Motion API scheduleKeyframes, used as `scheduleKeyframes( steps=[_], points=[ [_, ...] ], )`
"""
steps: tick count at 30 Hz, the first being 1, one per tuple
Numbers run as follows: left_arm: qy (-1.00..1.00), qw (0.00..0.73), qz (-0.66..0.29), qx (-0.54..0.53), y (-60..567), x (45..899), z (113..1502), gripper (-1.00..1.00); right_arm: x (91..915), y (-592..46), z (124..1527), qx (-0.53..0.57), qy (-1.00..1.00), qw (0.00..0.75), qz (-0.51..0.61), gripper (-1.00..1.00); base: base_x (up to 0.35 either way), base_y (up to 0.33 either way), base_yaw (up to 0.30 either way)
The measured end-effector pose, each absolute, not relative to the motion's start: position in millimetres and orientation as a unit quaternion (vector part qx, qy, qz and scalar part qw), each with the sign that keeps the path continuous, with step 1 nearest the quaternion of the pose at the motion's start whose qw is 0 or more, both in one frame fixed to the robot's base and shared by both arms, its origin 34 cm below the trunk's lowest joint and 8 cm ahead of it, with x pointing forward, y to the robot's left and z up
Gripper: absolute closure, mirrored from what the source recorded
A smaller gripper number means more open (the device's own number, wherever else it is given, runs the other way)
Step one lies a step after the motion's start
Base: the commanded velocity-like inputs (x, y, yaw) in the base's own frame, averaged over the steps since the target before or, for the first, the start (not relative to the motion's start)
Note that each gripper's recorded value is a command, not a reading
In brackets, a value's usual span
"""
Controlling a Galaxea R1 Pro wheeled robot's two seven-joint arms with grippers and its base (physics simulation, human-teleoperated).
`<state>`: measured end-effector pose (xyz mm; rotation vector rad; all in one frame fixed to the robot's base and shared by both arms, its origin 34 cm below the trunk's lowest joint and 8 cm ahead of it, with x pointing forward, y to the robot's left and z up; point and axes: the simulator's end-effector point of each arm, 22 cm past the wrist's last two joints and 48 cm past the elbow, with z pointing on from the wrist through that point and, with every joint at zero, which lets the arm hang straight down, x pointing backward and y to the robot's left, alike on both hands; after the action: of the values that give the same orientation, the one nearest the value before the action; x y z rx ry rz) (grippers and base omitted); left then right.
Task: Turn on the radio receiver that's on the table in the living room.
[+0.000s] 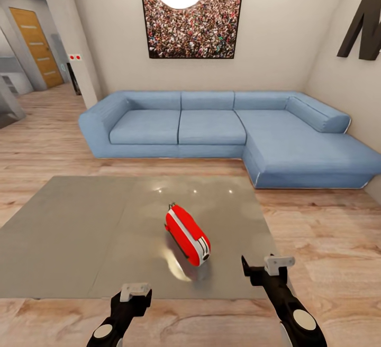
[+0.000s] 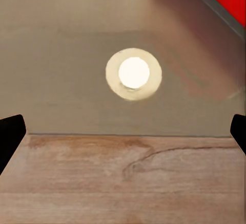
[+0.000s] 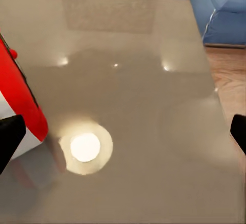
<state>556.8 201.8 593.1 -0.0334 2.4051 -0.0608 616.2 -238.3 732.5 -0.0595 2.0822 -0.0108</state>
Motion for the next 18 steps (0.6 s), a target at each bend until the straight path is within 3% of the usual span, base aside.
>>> scheduleKeyframes(
  steps=[7,18],
  points=[
    [0.933,0.360,-0.023,-0.013,201.9,556.8,593.1,-1.00,616.1,-237.8,732.3,-0.025,0.863,0.505,-0.004,-1.00,0.240,-0.150,0.000],
    [0.931,0.363,-0.023,-0.012,202.7,559.1,595.5,-1.00,616.1,-237.6,732.4,-0.025,0.863,0.505,-0.004,-1.00,0.021,-0.013,0.000]
  ],
)
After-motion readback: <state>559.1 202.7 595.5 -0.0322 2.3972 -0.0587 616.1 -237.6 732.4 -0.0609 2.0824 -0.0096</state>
